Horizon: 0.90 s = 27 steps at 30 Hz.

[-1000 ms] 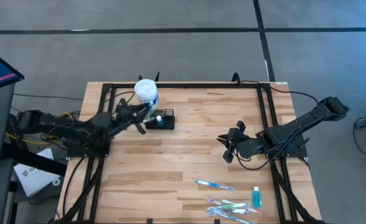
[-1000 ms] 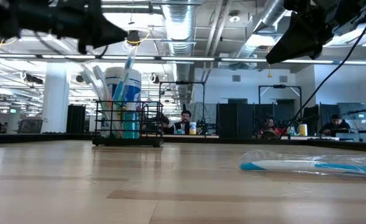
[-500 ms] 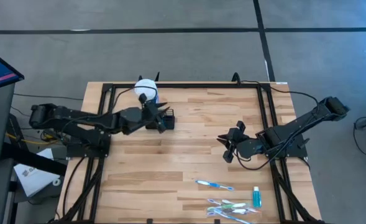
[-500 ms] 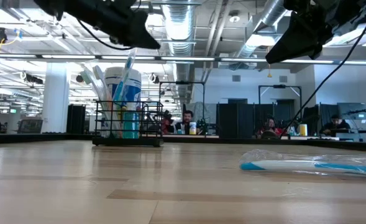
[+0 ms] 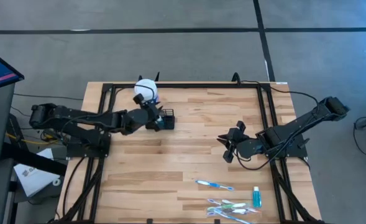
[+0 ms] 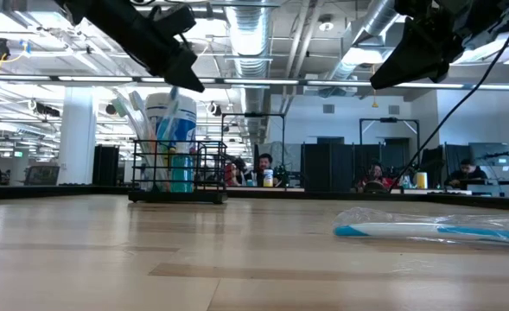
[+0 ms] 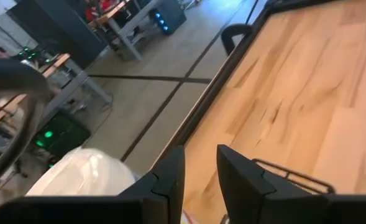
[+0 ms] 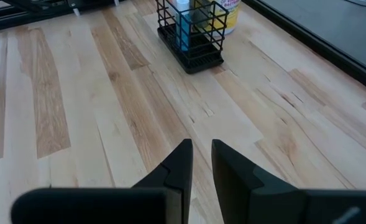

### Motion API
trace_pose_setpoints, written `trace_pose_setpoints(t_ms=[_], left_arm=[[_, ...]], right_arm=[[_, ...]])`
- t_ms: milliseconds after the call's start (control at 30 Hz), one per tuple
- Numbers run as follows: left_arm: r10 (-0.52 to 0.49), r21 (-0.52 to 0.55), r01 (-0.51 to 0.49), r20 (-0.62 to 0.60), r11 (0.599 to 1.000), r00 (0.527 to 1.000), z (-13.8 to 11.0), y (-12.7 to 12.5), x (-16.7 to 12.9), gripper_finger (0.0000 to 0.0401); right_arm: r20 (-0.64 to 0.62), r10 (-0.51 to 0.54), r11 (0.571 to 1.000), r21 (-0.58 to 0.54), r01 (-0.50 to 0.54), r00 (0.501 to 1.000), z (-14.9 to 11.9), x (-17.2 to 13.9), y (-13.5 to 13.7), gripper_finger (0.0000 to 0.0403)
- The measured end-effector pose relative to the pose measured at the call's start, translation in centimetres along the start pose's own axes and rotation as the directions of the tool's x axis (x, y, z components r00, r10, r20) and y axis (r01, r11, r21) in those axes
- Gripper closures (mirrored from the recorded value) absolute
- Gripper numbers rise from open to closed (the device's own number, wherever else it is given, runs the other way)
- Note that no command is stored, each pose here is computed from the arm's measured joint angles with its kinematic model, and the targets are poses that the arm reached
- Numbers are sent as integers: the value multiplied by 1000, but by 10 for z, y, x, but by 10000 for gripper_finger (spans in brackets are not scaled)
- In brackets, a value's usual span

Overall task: Pick & Place toothbrushing station
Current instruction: Put the blue toothbrush into the wire organizer

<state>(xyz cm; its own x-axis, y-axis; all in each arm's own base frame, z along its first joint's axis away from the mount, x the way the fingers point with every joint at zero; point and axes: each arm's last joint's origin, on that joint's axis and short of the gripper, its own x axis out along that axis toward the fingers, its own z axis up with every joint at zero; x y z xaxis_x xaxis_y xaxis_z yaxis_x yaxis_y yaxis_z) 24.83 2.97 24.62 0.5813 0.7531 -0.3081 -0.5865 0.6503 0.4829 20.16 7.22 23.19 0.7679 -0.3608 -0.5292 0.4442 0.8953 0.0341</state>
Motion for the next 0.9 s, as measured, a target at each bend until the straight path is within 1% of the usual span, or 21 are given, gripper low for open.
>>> trace_pose_setpoints(t_ms=[167, 233, 367, 567, 733, 833, 900], left_arm=[[39, 18, -38, -23, 999, 999, -2, 1, 0, 314], [40, 34, -38, -46, 999, 998, -5, 1, 0, 314], [37, 26, -35, -78, 999, 996, -10, 0, 0, 314], [37, 22, -35, -79, 999, 996, -10, 0, 0, 314], [33, -39, -36, -86, 999, 996, -11, 0, 0, 314], [30, -26, -33, -96, 999, 995, -14, 0, 1, 314], [48, -25, -51, -95, 998, 994, -14, 1, 0, 314]], right_arm=[[-2, -1, 1000, -1, 1, 1000, 0, 0, 0, 351], [-2, -2, 1000, -2, 2, 1000, 0, 0, 0, 351], [-2, -2, 1000, -2, 2, 1000, 0, 0, 0, 351], [-2, -2, 1000, -2, 2, 1000, 0, 0, 0, 351], [-2, -2, 1000, -2, 2, 1000, 0, 0, 0, 351], [-2, -2, 1000, -1, 2, 1000, 0, 0, 0, 351], [-2, -2, 1000, -1, 2, 1000, 0, 0, 0, 351]])
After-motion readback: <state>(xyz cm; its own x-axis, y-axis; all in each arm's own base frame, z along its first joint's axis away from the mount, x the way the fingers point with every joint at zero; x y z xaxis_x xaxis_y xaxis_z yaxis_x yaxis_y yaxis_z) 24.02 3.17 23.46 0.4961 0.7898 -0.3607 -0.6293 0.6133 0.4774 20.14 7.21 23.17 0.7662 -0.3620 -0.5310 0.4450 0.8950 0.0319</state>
